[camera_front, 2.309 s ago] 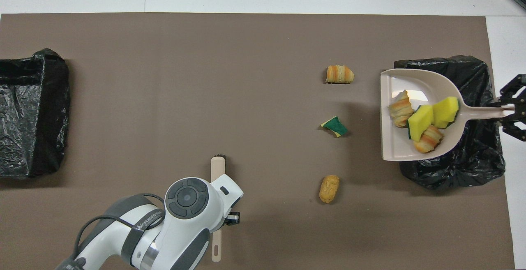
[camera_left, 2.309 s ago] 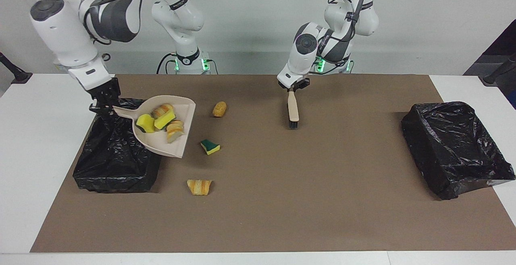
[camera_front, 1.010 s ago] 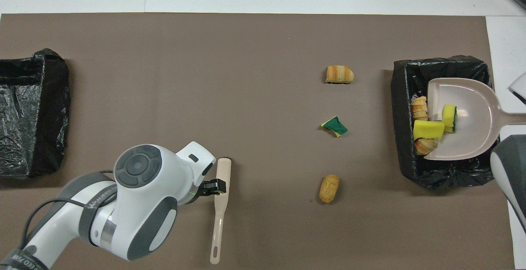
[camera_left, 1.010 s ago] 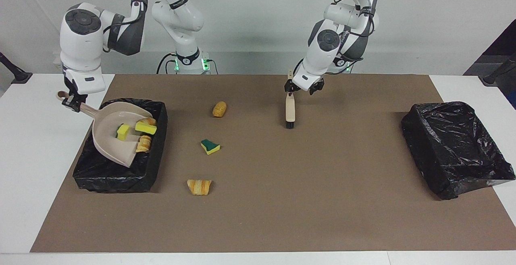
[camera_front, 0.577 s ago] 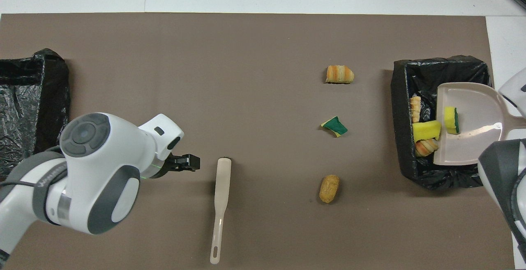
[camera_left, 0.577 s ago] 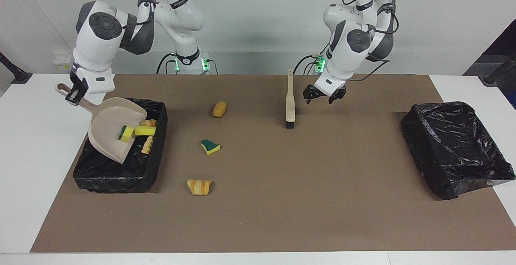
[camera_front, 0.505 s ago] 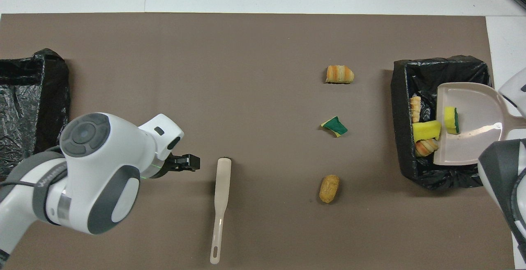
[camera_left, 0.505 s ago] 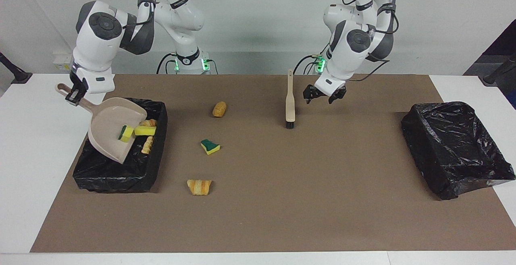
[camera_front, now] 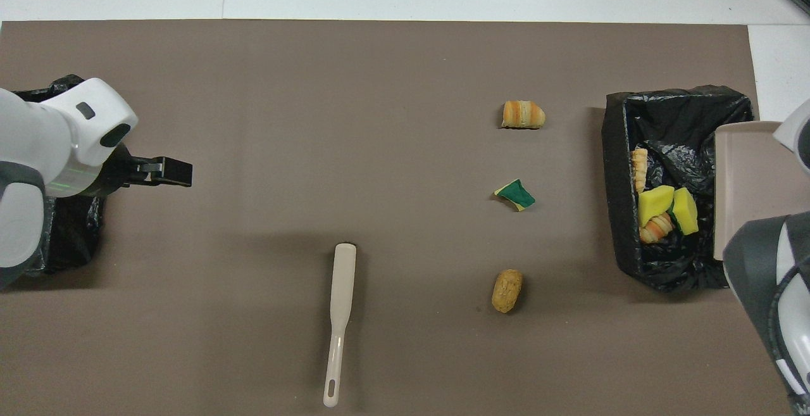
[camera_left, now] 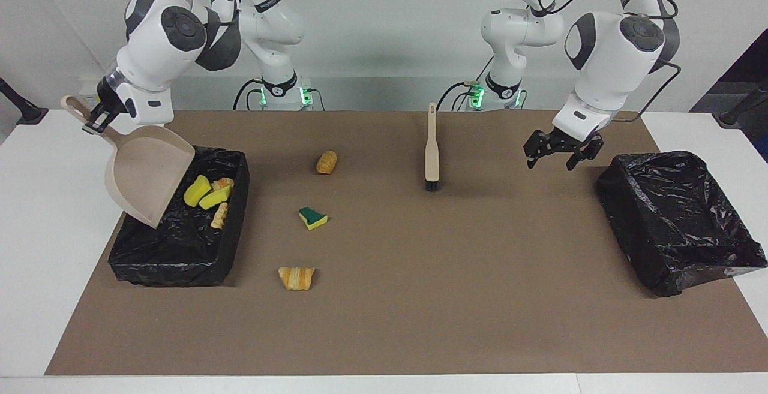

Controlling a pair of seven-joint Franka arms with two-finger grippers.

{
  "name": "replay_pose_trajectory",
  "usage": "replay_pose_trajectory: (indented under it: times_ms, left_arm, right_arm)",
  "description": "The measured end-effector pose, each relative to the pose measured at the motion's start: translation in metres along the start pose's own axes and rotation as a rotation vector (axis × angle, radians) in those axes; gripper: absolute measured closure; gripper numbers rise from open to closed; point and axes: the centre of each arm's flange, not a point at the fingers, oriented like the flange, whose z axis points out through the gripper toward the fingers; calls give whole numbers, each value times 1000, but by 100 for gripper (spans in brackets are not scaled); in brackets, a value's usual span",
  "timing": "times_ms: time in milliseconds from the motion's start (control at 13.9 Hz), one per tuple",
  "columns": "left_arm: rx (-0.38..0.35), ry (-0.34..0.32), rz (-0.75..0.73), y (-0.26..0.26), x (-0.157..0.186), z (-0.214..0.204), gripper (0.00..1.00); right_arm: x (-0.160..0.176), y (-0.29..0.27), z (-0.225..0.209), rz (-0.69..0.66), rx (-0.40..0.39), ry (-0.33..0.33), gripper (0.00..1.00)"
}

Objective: Sweep and dump trash in bin

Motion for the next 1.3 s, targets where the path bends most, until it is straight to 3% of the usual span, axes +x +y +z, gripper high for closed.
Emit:
replay_pose_trajectory:
  times_ms: [289, 505, 938, 1082, 1299]
  left_arm:
    - [7, 15, -9, -35, 5, -38, 0]
    - [8, 9, -27, -47, 4, -67, 0]
    - [16, -41, -29, -49, -13, -90, 0]
    - [31, -36, -14, -43, -16, -94, 0]
    - [52, -30, 3, -39, -16, -95, 0]
  right_arm:
    - [-27, 5, -26, 69, -30, 31, 69]
    - [-23, 5, -37, 188, -2, 173, 69]
    - [42, 1, -92, 659, 152, 483, 69]
    - [61, 0, -113, 793, 216, 544, 69]
    - [115, 2, -170, 998, 290, 597, 69]
